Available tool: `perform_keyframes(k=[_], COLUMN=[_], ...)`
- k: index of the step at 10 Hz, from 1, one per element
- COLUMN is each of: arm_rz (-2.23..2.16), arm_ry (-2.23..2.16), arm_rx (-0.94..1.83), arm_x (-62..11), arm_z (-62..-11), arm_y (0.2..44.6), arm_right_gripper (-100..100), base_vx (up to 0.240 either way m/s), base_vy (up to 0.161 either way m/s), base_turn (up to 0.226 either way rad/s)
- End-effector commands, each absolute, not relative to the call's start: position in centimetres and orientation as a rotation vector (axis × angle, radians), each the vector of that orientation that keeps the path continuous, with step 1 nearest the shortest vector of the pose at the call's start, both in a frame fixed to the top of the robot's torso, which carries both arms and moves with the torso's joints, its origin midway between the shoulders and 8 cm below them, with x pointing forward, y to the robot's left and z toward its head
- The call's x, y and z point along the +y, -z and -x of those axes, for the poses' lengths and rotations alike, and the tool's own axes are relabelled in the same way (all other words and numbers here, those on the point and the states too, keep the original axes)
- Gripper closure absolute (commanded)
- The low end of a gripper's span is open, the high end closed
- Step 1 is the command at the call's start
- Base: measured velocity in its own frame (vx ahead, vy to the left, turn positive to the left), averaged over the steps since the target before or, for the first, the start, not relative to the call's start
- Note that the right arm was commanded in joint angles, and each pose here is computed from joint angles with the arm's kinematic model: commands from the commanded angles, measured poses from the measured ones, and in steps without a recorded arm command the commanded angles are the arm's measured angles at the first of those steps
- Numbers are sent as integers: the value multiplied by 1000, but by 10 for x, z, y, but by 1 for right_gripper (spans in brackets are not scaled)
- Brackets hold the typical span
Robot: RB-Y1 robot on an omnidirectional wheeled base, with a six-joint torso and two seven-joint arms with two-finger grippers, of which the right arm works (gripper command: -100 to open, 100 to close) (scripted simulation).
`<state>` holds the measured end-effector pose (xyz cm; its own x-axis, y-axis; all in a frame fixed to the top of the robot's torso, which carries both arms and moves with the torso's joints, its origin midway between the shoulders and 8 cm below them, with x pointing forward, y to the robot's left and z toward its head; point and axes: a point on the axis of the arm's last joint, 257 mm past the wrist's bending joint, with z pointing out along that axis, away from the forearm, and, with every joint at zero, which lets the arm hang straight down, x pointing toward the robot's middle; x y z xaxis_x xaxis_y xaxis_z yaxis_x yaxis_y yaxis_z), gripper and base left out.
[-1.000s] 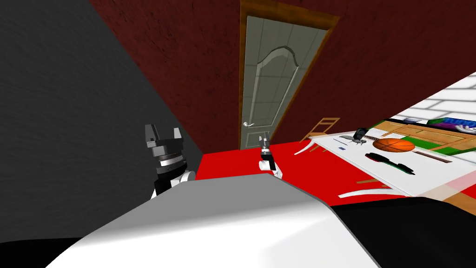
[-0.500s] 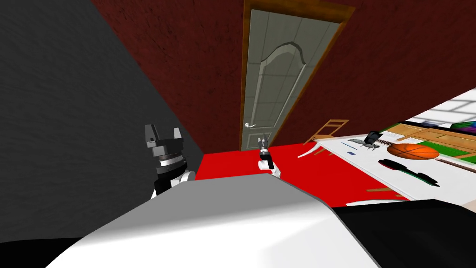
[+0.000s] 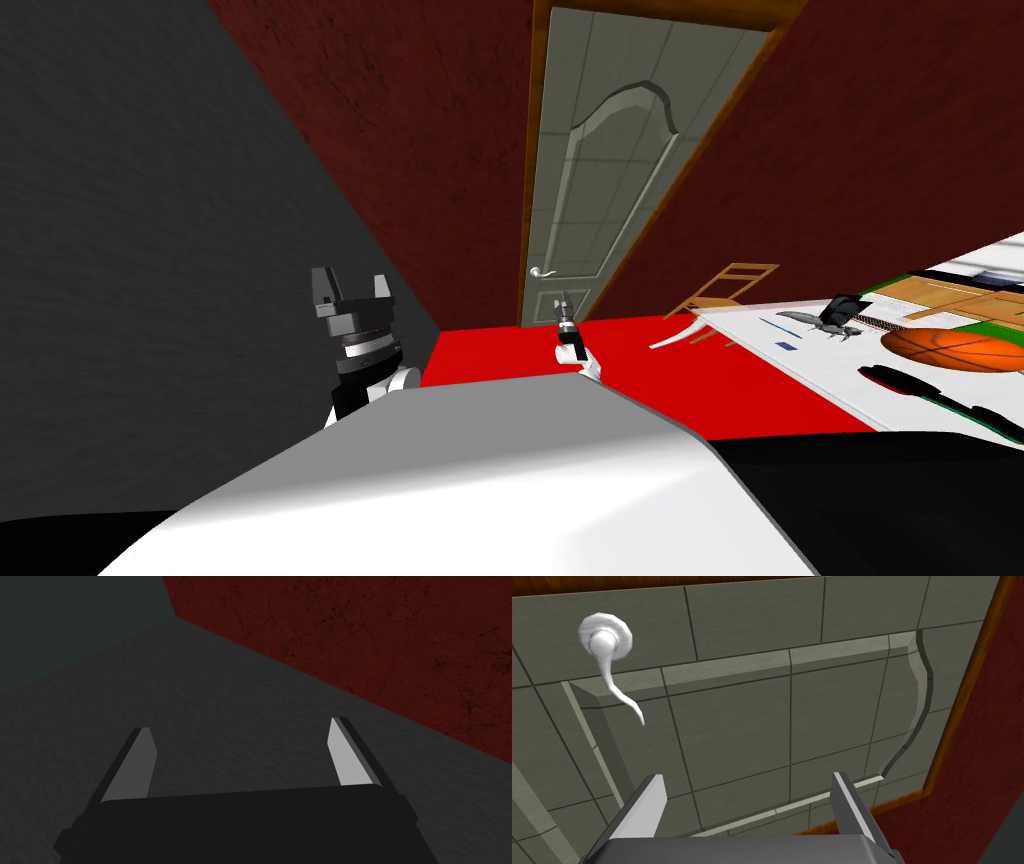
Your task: Pull the door open
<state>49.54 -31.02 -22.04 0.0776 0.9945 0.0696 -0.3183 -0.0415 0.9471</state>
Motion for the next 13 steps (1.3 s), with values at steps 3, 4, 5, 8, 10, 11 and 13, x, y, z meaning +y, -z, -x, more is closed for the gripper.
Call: perform_keyframes(k=[3,4,5,8,10,11,13], arm_rz=[-1080,-1087,-1096,-1113,-1130,-1137,-1145], arm_ry=[-1275,-1270,-1256,-1228,-1200,-1186,-1172], arm_rx=[928,934,947,973,997,1009,1020], arm_x=[-316,-317,-319,-324,-329,-331,-334], arm_z=[-506,-506,-508,-513,-516,-518,-519], arm_y=[246,250,257,272,285,291,297], arm_right_gripper=[-100,-100,-100,-100,-100,-100,-100], base_vx=[93,52,44,64,63,76,79], base_vy=[-41,-20,-19,-32,-35,-38,-34], base_turn=[89,42,58,72,66,92,51])
